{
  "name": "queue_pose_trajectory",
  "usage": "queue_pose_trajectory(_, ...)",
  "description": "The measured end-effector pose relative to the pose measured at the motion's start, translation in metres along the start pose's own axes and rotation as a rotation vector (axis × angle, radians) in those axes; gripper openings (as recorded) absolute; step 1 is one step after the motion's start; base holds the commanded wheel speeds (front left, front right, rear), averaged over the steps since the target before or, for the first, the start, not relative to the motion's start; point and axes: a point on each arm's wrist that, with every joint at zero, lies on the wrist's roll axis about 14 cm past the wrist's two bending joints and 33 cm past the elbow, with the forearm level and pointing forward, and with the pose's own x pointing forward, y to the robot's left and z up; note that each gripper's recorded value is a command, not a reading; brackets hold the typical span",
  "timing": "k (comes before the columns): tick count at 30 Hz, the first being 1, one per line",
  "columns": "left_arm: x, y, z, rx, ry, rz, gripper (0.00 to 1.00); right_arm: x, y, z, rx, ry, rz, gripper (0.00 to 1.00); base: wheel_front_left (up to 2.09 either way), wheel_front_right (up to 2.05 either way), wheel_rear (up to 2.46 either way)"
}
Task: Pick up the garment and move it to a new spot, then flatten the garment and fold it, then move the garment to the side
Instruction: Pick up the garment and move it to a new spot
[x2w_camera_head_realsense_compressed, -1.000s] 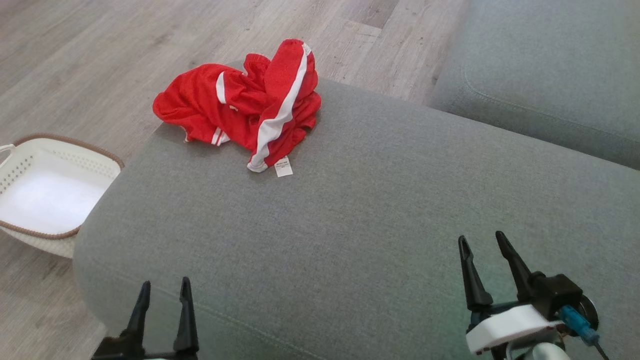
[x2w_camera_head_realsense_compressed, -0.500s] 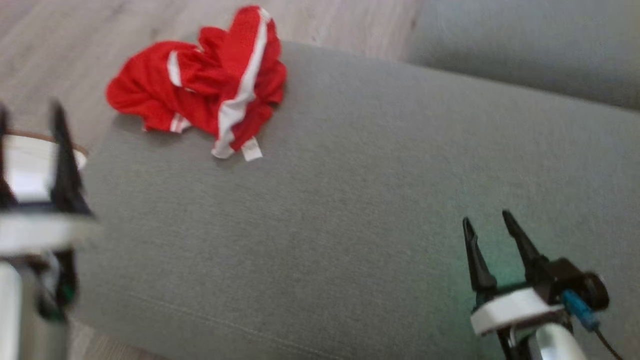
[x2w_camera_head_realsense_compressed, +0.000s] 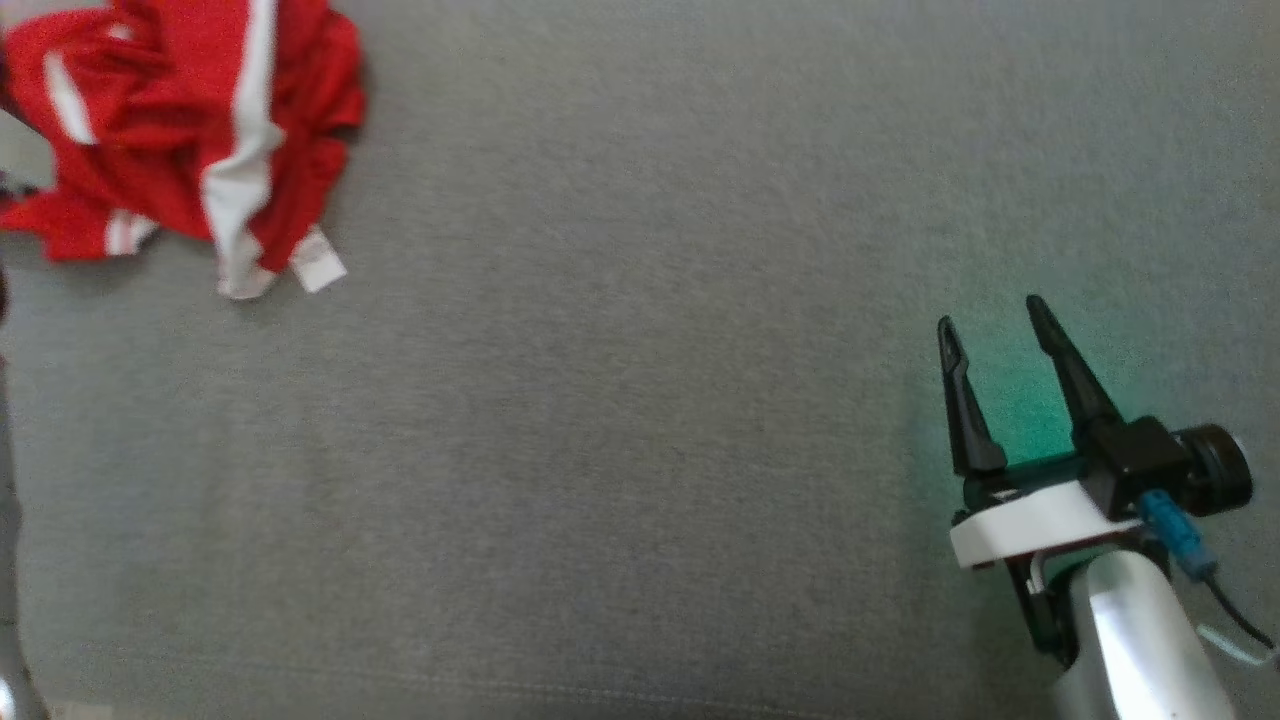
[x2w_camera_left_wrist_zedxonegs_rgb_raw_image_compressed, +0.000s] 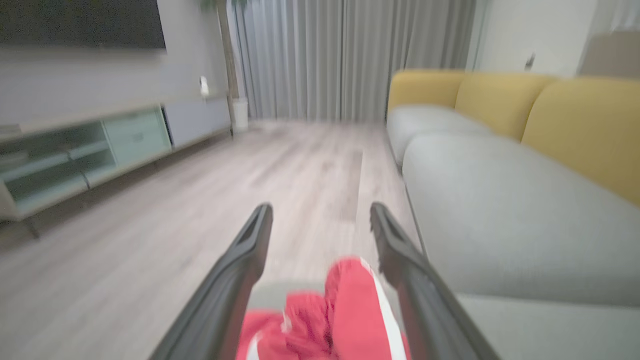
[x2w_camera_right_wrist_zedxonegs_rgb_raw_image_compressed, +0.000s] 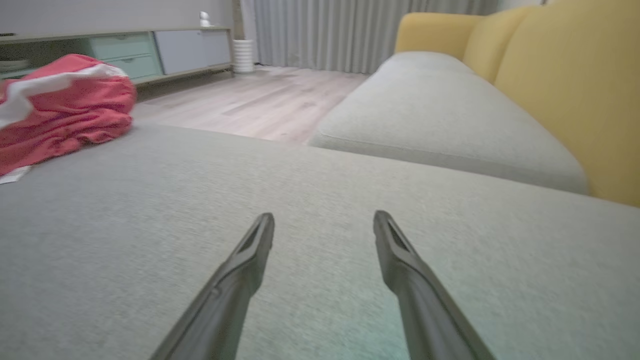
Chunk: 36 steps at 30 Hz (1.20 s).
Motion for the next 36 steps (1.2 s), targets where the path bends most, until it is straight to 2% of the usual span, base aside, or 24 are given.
queue_pose_trajectory(7,0.027,-0.039,-0.148,-0.061,0.39,-0.065,1.0,0.001,-0.037,-0.028,0.013,0.061,-0.098,1.0,0.0,0.0,0.0)
queue_pose_trajectory(11,0.028,-0.057,-0.193,-0.112,0.52,-0.089,1.0,-0.004,-0.047,-0.044,0.018,0.102,-0.125,1.0,0.0,0.0,0.0)
queue_pose_trajectory(15,0.022,-0.061,-0.225,-0.115,0.626,-0.09,1.0,-0.005,-0.051,-0.052,0.02,0.12,-0.136,1.0,0.0,0.0,0.0)
queue_pose_trajectory(16,0.019,-0.06,-0.232,-0.111,0.662,-0.086,0.97,-0.005,-0.052,-0.052,0.02,0.12,-0.137,1.0,0.0,0.0,0.0)
queue_pose_trajectory(17,0.019,-0.06,-0.232,-0.111,0.662,-0.086,0.56,-0.005,-0.052,-0.052,0.02,0.12,-0.137,1.0,0.0,0.0,0.0)
queue_pose_trajectory(18,0.016,-0.06,-0.238,-0.101,0.692,-0.086,0.24,-0.004,-0.052,-0.051,0.019,0.118,-0.137,1.0,0.0,0.0,0.0)
queue_pose_trajectory(19,0.014,-0.06,-0.24,-0.09,0.705,-0.089,0.04,-0.003,-0.052,-0.05,0.019,0.115,-0.136,1.0,0.0,0.0,0.0)
queue_pose_trajectory(20,0.014,-0.06,-0.24,-0.087,0.696,-0.089,0.0,-0.001,-0.052,-0.048,0.017,0.109,-0.135,1.0,0.0,0.0,0.0)
queue_pose_trajectory(24,0.018,-0.056,-0.226,-0.07,0.636,-0.086,0.0,-0.001,-0.051,-0.043,0.015,0.094,-0.132,1.0,0.0,0.0,0.0)
queue_pose_trajectory(30,0.032,-0.037,-0.173,0.044,0.503,-0.082,0.0,-0.007,-0.051,-0.028,0.029,0.056,-0.142,1.0,0.0,0.0,0.0)
queue_pose_trajectory(36,0.034,-0.058,-0.106,0.182,0.368,-0.183,0.0,-0.021,-0.048,-0.007,0.053,0.009,-0.151,1.0,0.0,0.0,0.0)
